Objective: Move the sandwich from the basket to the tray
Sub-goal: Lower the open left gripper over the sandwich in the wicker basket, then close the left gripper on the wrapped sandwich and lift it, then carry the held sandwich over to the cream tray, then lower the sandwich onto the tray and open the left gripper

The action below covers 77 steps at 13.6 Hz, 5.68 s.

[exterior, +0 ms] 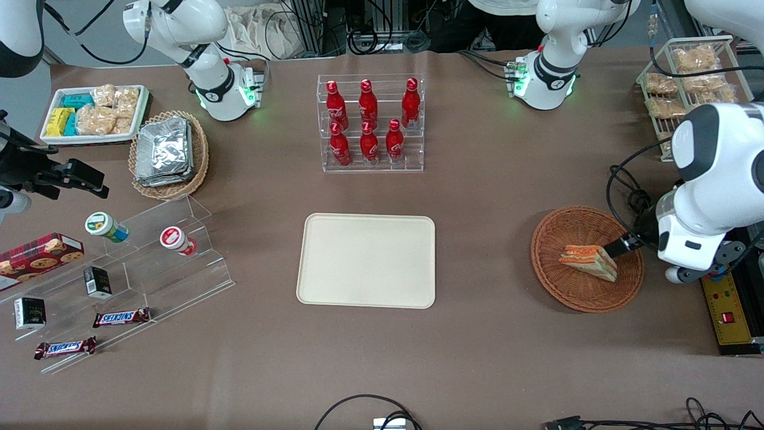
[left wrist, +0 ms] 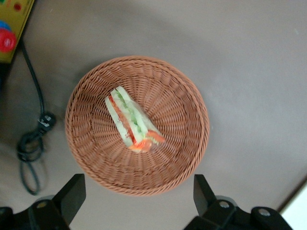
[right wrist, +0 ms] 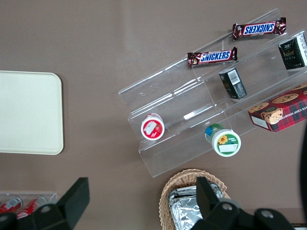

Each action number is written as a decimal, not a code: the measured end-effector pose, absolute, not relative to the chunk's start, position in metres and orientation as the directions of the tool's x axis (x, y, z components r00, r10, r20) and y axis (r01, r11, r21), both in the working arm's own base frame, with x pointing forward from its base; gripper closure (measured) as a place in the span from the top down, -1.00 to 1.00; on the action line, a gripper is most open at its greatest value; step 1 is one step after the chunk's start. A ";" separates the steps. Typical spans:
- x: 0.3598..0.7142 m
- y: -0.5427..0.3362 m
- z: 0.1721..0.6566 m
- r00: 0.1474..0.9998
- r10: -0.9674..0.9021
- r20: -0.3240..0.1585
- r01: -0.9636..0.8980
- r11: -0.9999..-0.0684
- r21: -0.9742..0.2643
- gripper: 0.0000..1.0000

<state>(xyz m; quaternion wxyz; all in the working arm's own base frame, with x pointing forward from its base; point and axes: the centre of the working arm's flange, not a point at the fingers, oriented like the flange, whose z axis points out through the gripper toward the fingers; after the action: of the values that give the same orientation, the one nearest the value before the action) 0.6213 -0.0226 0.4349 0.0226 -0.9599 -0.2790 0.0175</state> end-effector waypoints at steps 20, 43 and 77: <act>0.604 0.011 0.278 0.318 0.947 -0.038 0.942 -0.320 -0.104 1.00; 0.622 -0.035 0.360 0.592 0.799 -0.103 0.776 -0.600 -0.193 -0.60; 0.563 -0.458 0.244 0.998 -0.045 -0.053 -0.046 -0.999 -0.022 0.74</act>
<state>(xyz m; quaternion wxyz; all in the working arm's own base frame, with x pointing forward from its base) 0.5629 -0.4582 0.2445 0.0118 -0.9993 0.0227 0.0264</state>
